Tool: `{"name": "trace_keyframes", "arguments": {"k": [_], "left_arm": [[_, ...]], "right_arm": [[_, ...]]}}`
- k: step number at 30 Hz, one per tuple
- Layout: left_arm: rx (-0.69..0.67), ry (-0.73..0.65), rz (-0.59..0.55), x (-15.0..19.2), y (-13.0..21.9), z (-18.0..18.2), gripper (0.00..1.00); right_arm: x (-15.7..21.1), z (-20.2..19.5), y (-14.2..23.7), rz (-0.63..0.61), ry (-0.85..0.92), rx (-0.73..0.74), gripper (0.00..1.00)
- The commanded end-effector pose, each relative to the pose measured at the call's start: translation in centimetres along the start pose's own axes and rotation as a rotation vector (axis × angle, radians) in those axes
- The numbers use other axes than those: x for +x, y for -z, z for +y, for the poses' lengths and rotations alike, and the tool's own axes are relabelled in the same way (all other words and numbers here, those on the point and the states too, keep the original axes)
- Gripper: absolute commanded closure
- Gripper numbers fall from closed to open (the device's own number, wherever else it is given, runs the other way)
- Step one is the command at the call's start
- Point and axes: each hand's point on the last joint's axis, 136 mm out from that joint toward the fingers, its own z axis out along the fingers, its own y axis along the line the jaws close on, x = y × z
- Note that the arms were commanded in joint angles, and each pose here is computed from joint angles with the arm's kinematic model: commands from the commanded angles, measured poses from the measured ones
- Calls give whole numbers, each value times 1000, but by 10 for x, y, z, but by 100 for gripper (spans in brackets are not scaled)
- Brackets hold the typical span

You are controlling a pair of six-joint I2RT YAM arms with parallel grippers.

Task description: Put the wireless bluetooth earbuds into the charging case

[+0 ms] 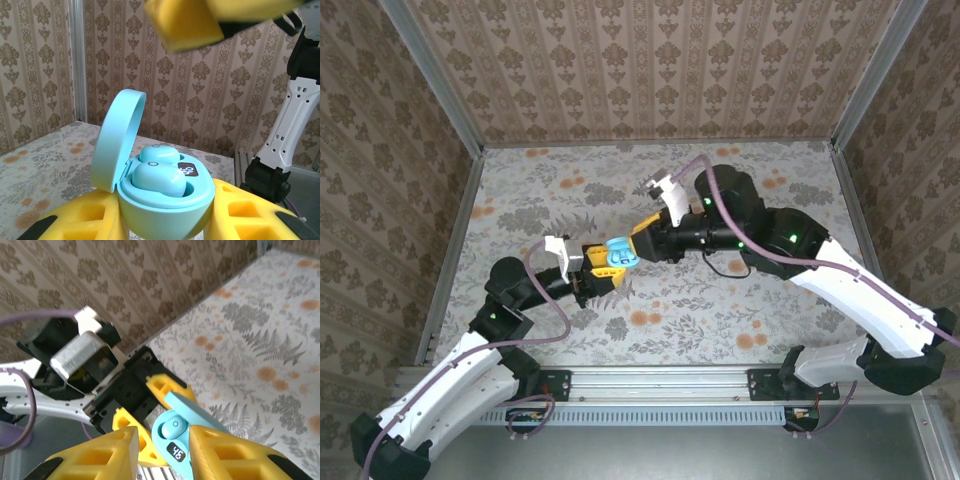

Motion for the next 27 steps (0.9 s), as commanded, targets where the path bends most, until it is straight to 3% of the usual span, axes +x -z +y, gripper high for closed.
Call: {"name": "trace_keyframes", "arguments": {"k": [1,5,7,12,27], "left_arm": [[34,-24,-50,-22,0,-8,77],[36,-29,-55,-26,0,-8,77],[38,-35,-59,-29,-1,-9,77],[56,-41,-58,-31,-3,-10,77],[30,-49,-68,-33,-5,-3,77]], "right_arm": [[-10,-8,6,-16,-44,36,62],[1,-20,-8,28,-121,61,46],[10,-26,-16,43,-168,66,44],[23,-42,-26,32,-303,62,47],[62,-18,-9,137,-400,-66,55]]}}
